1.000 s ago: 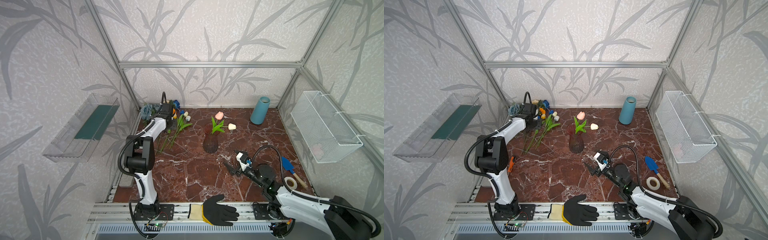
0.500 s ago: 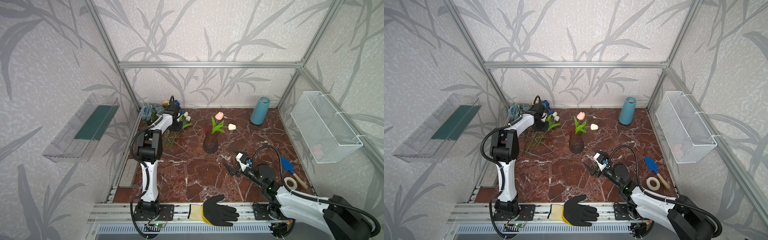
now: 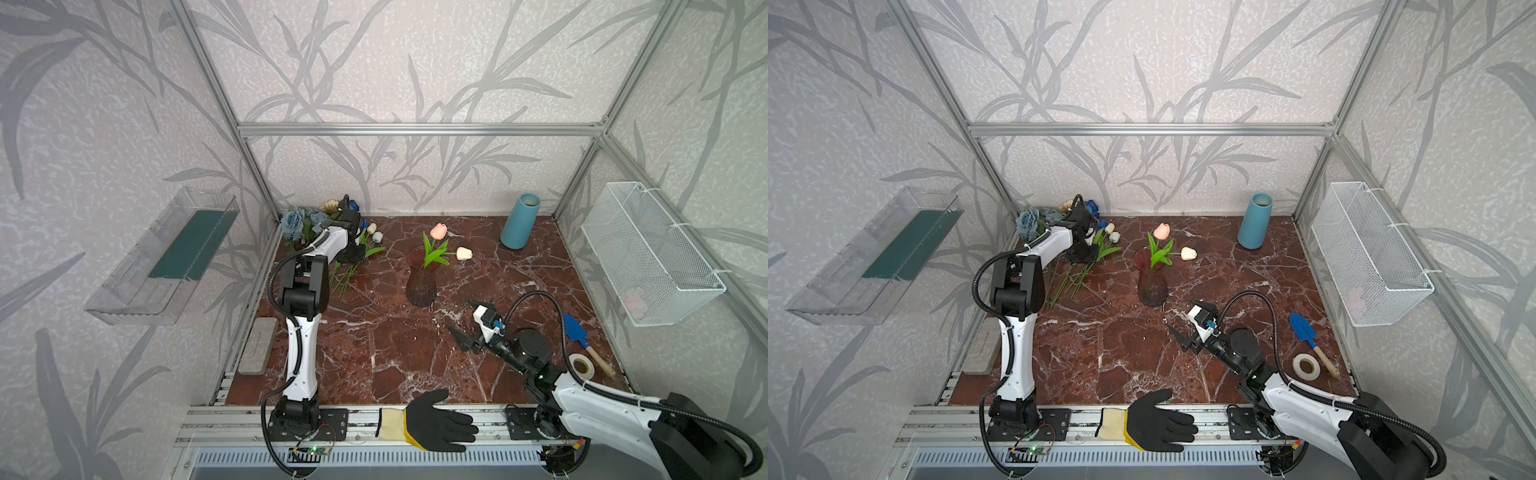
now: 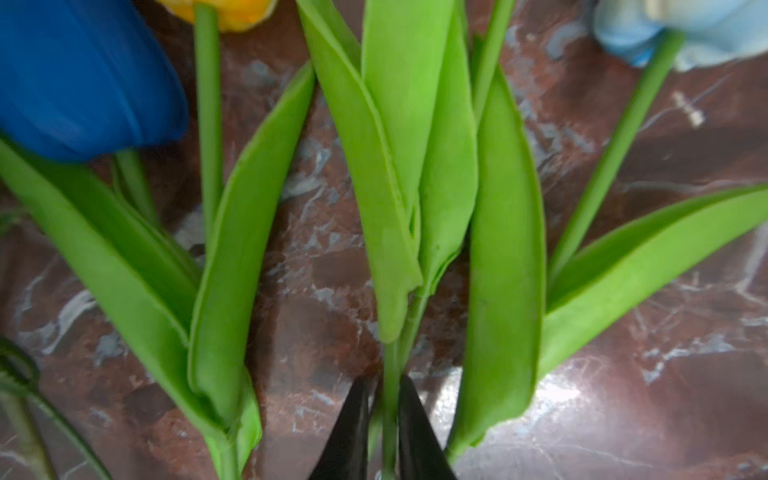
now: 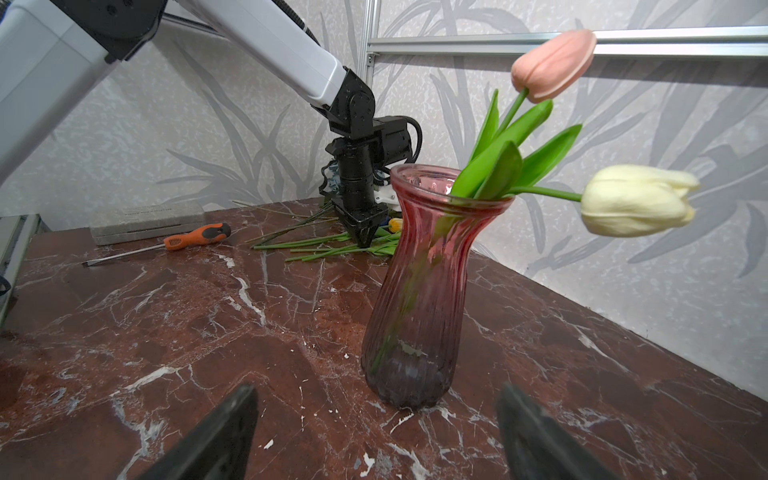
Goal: Arrange the flowers into the vase
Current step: 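Lower the left gripper and grasp the blue tulip stem, then lift the blue tulip with the left gripper toward the vase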
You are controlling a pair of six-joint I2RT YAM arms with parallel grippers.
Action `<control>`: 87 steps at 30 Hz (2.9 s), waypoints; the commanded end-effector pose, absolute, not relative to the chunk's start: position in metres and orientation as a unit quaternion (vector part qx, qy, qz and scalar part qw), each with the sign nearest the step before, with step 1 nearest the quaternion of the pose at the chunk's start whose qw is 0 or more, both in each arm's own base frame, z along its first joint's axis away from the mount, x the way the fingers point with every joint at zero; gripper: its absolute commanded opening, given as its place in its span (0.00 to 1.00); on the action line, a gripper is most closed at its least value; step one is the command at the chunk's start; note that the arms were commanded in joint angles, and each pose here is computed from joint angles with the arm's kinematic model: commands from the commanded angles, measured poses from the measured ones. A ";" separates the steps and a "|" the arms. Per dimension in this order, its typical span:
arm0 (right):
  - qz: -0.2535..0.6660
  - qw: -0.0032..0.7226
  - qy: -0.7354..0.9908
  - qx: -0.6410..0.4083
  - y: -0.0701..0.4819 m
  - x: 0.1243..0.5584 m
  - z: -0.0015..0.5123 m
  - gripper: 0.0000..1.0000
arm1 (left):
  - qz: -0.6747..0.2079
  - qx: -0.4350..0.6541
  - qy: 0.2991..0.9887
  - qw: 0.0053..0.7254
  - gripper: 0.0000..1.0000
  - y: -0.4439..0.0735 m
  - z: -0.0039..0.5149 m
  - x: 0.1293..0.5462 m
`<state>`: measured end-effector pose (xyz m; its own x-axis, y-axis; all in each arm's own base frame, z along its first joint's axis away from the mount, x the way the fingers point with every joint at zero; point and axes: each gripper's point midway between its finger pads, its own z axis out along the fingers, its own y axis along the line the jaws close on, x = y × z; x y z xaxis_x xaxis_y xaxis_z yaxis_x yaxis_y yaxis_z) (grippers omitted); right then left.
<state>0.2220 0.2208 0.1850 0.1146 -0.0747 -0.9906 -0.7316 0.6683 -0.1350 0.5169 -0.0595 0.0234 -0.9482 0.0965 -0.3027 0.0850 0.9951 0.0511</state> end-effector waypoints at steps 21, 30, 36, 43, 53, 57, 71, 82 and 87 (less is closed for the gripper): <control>0.251 0.682 0.605 -0.324 0.222 0.220 0.197 0.90 | 0.012 0.033 0.982 0.188 0.08 -0.066 0.071 0.507; 0.249 0.685 0.603 -0.324 0.221 0.219 0.199 0.90 | 0.016 0.039 0.983 0.177 0.07 -0.065 0.060 0.508; 0.250 0.686 0.602 -0.324 0.220 0.218 0.199 0.90 | 0.002 0.033 0.984 0.174 0.13 -0.069 0.057 0.506; 0.251 0.686 0.601 -0.324 0.220 0.217 0.201 0.90 | 0.006 0.037 0.984 0.174 0.13 -0.068 0.054 0.505; 0.252 0.685 0.602 -0.325 0.221 0.218 0.200 0.90 | 0.003 0.040 0.986 0.160 0.21 -0.070 0.038 0.509; 0.250 0.685 0.602 -0.325 0.221 0.218 0.200 0.90 | 0.003 0.039 0.987 0.156 0.18 -0.070 0.032 0.512; 0.249 0.684 0.604 -0.326 0.222 0.220 0.198 0.90 | 0.010 0.031 0.985 0.171 0.05 -0.067 0.061 0.510; 0.248 0.684 0.604 -0.325 0.222 0.220 0.197 0.90 | 0.000 0.017 0.975 0.220 0.00 -0.070 0.114 0.501; 0.249 0.685 0.603 -0.324 0.221 0.219 0.199 0.90 | -0.016 0.018 0.960 0.279 0.00 -0.079 0.157 0.490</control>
<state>0.2208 0.2199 0.1847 0.1104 -0.0778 -0.9908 -0.7326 0.6673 -0.1340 0.4950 -0.0720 0.1210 -0.8901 0.0381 -0.4541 0.0447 0.9990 -0.0036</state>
